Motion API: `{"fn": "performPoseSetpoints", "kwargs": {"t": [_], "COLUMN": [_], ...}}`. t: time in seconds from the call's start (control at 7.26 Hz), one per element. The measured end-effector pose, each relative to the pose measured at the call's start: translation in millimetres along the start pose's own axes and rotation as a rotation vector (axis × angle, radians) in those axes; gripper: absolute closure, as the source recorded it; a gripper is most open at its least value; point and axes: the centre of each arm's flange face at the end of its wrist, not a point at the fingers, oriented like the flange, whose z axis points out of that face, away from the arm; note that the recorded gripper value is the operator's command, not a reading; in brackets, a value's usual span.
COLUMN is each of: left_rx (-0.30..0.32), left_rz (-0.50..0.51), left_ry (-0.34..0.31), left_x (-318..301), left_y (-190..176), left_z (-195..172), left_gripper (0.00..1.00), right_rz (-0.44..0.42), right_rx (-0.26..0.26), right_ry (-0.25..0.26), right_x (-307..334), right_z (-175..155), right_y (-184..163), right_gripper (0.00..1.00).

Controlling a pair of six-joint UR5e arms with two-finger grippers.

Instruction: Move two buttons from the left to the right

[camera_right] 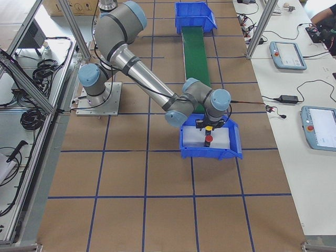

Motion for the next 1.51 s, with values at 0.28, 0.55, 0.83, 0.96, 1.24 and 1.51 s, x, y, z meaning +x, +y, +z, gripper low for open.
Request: {"fn": "performPoseSetpoints", "kwargs": {"t": [0.28,0.55,0.83,0.96,1.24,1.51], "left_rx": [0.001,0.000,0.000,-0.001,-0.001,0.000], "left_rz": [0.001,0.001,0.001,0.001,0.001,0.000], "left_ry": [0.000,-0.001,0.000,-0.001,-0.001,-0.001], "left_x": [0.3,0.3,0.3,0.3,0.3,0.3], "left_y": [0.0,0.2,0.3,0.5,0.6,1.0], "left_z": [-0.3,0.3,0.4,0.3,0.4,-0.1], "left_gripper": [0.00,0.00,0.00,0.00,0.00,0.00], "right_rz": [0.080,0.324,0.591,0.733,1.077,1.318], "right_rx": [0.013,0.017,-0.008,-0.039,-0.124,-0.155], "right_ry": [-0.033,-0.073,-0.070,-0.061,-0.047,-0.010], "right_x": [-11.9,-45.8,-65.7,-66.8,-65.5,-66.8], "right_z": [-45.6,-132.1,-183.3,-192.1,-190.9,-181.3], "right_y": [-20.9,-87.6,-168.6,-204.4,-271.8,-369.0], "right_gripper": [0.00,0.00,0.00,0.00,0.00,0.00]}}
